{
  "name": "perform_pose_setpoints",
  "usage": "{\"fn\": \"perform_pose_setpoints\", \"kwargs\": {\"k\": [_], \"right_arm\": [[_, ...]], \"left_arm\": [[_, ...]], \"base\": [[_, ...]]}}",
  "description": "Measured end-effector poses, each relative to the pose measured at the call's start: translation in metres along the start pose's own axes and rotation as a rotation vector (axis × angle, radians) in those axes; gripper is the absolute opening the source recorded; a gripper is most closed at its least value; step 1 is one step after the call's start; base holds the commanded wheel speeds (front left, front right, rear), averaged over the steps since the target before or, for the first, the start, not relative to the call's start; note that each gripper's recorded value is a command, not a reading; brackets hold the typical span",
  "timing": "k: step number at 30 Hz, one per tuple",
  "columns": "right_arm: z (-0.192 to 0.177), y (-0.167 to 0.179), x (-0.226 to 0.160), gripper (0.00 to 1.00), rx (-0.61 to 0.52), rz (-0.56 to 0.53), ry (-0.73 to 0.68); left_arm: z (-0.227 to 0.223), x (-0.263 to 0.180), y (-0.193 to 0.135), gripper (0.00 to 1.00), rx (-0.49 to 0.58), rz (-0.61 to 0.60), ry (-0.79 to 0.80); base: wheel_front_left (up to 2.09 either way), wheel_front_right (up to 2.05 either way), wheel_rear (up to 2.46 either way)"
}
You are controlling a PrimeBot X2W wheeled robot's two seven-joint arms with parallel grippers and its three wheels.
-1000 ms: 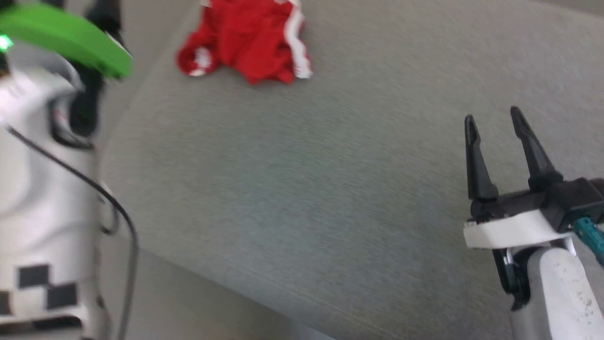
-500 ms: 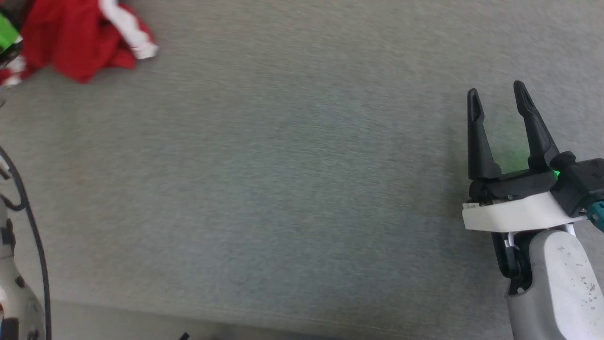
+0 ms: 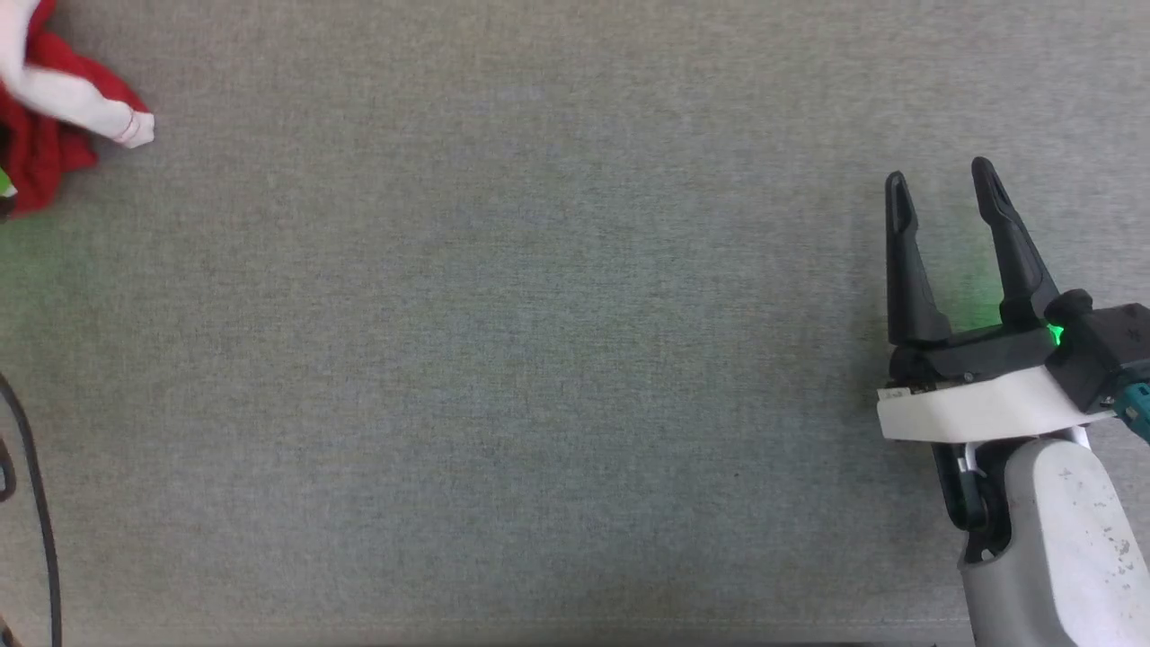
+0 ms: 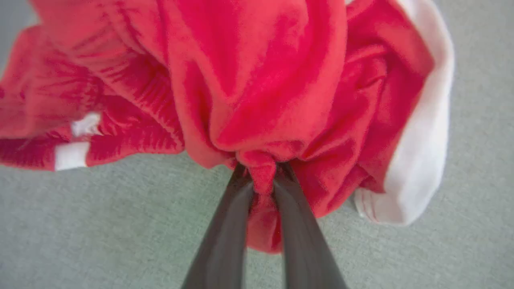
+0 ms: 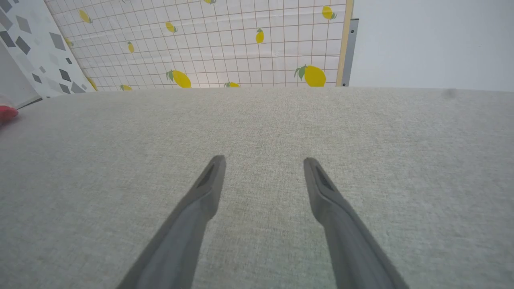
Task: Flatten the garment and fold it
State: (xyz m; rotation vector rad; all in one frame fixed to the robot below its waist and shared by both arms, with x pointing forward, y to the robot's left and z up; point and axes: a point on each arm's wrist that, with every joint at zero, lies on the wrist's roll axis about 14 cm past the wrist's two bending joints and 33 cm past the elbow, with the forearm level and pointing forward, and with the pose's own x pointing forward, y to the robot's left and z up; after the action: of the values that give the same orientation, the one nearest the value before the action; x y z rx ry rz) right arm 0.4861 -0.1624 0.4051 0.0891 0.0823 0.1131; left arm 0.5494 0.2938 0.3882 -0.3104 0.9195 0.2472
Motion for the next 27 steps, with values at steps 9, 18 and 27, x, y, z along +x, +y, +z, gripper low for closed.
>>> {"fn": "perform_pose_setpoints", "kwargs": {"k": [9, 18, 27], "right_arm": [[0.030, -0.004, -0.023, 1.00, -0.009, -0.024, -0.044], [0.064, 0.000, -0.062, 1.00, -0.013, -0.032, -0.103], [0.105, 0.005, -0.095, 1.00, -0.023, -0.032, -0.206]], "left_arm": [[0.114, -0.084, -0.012, 0.00, 0.148, -0.050, -0.739], [0.159, -0.209, -0.060, 0.00, 0.239, -0.219, -1.189], [0.140, -0.314, -0.150, 0.00, 0.333, -0.512, -1.379]], "base": [[0.00, 0.00, 0.00], [0.00, 0.00, 0.00], [0.00, 0.00, 0.00]]}}
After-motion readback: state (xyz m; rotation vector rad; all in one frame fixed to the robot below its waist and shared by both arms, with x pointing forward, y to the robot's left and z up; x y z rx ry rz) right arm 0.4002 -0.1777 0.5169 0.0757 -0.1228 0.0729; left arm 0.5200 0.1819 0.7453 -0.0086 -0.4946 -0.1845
